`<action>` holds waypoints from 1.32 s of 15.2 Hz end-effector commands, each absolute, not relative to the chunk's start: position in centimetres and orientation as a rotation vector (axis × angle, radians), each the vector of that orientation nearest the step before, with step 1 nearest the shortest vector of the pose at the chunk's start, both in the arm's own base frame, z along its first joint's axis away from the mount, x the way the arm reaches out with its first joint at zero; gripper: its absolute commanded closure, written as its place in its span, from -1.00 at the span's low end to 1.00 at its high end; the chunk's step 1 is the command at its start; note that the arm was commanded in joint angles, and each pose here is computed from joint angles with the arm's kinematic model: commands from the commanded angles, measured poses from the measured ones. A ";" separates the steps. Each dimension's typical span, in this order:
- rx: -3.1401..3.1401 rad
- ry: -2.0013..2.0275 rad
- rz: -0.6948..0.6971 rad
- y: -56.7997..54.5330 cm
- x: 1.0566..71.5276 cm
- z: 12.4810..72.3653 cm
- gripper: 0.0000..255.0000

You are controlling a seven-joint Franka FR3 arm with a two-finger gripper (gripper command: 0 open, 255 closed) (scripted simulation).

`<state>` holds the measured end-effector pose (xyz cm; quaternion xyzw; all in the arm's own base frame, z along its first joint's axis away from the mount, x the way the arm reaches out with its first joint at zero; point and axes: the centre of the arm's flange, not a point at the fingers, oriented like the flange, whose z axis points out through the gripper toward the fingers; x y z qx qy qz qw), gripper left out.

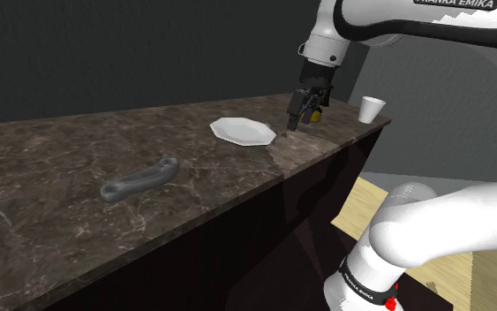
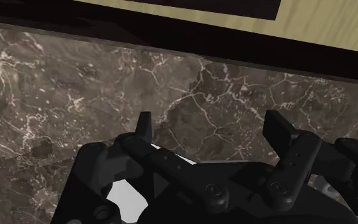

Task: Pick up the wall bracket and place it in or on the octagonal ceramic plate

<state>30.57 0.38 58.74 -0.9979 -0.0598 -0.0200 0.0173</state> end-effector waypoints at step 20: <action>-3.071 0.595 -0.019 23.4 39.8 53.5 -1.00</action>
